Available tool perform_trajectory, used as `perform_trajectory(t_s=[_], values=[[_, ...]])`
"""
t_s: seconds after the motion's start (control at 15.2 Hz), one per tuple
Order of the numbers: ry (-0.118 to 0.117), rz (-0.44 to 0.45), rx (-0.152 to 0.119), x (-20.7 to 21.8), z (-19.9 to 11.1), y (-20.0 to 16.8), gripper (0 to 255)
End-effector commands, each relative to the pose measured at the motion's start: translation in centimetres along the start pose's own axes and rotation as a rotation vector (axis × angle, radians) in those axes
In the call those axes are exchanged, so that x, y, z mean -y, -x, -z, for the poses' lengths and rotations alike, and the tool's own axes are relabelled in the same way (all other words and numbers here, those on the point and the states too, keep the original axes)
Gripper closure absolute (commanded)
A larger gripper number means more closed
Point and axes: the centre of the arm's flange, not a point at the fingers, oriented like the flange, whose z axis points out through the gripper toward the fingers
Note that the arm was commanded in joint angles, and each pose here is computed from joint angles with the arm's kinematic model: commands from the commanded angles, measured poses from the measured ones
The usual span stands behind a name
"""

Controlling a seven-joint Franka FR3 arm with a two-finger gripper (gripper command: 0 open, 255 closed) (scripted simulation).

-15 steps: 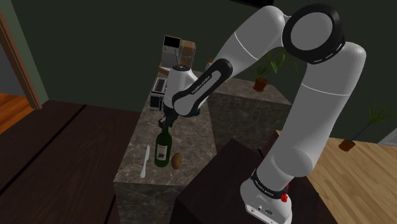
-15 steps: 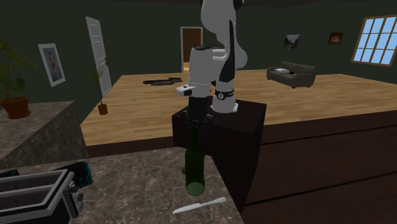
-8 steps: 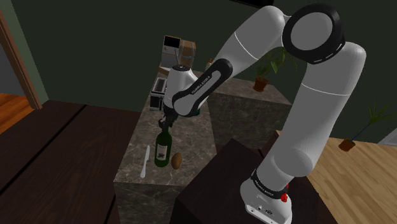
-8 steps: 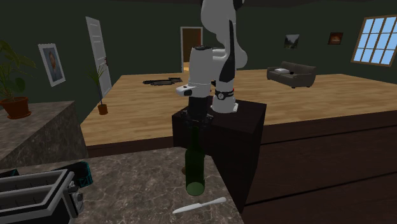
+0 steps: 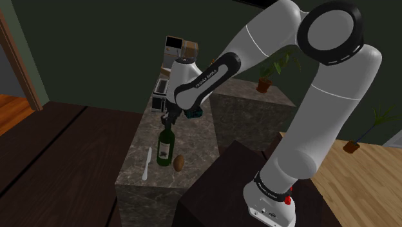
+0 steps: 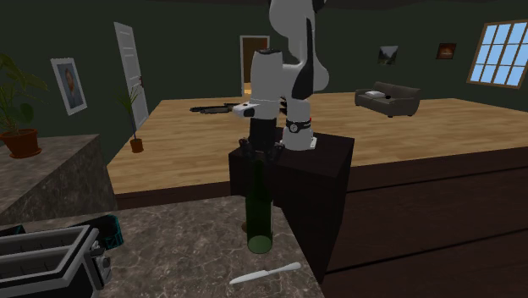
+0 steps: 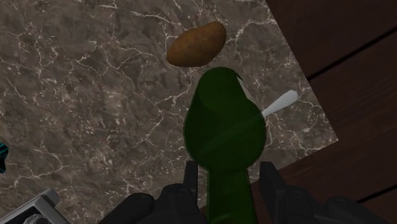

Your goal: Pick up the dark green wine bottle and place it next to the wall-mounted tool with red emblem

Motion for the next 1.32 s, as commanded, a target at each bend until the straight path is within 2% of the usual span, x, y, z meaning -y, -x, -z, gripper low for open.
perform_trajectory(t_s=[0.0, 1.25], values=[[0.0, 0.0, 0.0, 0.1, 1.2, 0.0, 255], [0.0, 0.0, 0.0, -0.3, 11.2, -1.1, 255]])
